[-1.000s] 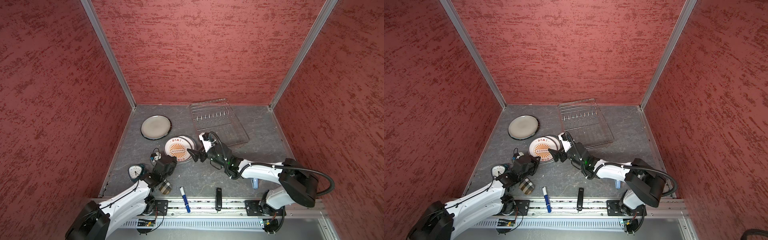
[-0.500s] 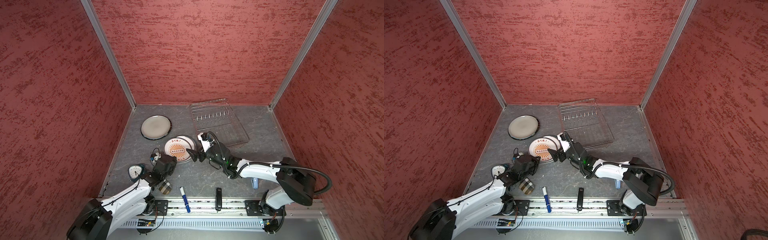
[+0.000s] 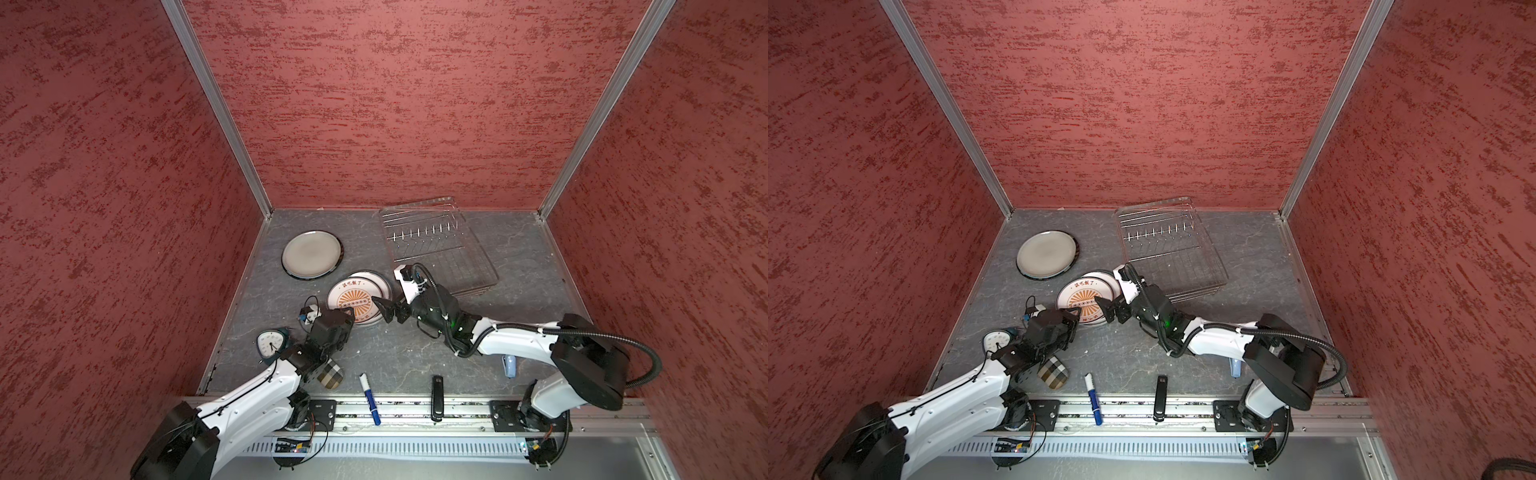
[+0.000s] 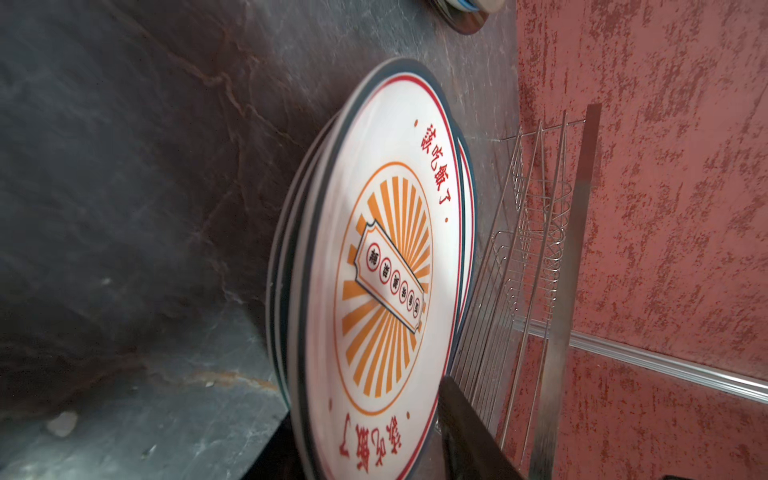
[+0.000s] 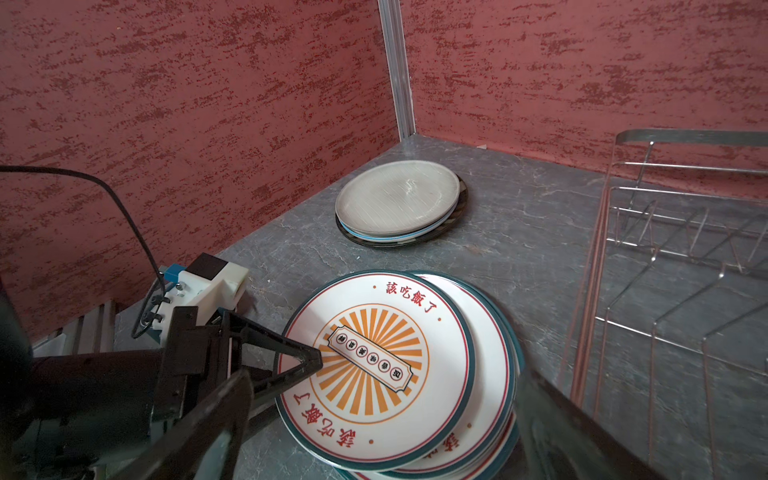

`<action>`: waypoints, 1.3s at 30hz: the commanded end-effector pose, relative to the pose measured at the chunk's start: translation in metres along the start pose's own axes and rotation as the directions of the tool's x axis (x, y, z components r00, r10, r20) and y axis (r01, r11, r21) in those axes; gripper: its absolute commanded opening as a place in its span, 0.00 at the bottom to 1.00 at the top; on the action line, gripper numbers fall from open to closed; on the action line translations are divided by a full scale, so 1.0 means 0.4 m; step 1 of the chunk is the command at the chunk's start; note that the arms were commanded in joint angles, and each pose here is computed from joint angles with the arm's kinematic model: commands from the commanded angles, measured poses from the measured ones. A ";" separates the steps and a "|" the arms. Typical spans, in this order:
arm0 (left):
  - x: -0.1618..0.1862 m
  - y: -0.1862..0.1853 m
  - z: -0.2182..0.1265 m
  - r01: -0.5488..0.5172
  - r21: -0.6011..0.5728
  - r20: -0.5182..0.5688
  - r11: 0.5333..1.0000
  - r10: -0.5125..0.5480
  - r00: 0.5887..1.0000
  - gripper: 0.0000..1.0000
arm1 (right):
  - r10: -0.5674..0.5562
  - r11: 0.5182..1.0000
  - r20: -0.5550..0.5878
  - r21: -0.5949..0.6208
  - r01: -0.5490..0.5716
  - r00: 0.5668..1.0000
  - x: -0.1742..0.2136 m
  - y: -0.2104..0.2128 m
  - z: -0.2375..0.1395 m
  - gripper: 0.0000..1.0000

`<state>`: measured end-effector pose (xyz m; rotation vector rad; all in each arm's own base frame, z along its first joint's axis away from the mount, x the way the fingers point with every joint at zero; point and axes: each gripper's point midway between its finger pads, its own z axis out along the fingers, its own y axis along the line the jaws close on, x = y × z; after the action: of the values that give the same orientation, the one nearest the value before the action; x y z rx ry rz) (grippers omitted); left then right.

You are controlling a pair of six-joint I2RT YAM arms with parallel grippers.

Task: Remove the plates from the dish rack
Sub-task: 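Lower the sunburst plate onto the plate stack with the left gripper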

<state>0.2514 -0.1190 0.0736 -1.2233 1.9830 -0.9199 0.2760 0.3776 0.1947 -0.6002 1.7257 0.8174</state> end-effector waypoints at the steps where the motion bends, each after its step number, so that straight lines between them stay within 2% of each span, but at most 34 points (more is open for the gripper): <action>1: -0.011 -0.031 -0.011 -0.017 0.021 0.033 1.000 0.017 0.999 0.51 | -0.016 1.000 0.031 0.025 0.015 0.999 -0.027 0.000 0.008 0.99; 11: 0.006 -0.051 -0.015 -0.053 0.037 0.020 0.998 0.052 0.998 0.54 | 0.006 0.996 0.122 0.093 -0.018 0.993 -0.065 -0.032 -0.033 0.99; 29: 0.058 -0.087 0.016 -0.077 0.054 -0.066 0.996 0.080 0.995 0.56 | -0.003 0.995 0.122 0.103 -0.009 0.993 -0.071 -0.035 -0.040 0.99; 31: 0.056 -0.084 0.015 -0.078 0.047 -0.064 0.996 0.081 0.995 0.61 | -0.007 0.994 0.124 0.106 -0.006 0.992 -0.073 -0.036 -0.041 0.99; 35: 0.057 -0.084 0.016 -0.077 0.047 -0.067 0.996 0.080 0.995 0.64 | -0.003 0.994 0.123 0.105 -0.010 0.992 -0.069 -0.036 -0.042 0.99; 39: 0.080 -0.092 0.018 -0.085 0.056 -0.120 0.995 0.092 0.989 0.67 | -0.002 0.994 0.121 0.106 -0.011 0.993 -0.065 -0.037 -0.039 0.99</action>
<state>0.2573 -0.1498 0.0800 -1.1138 2.0790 -0.9490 0.2865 0.3590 0.2052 -0.4906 1.6947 0.7458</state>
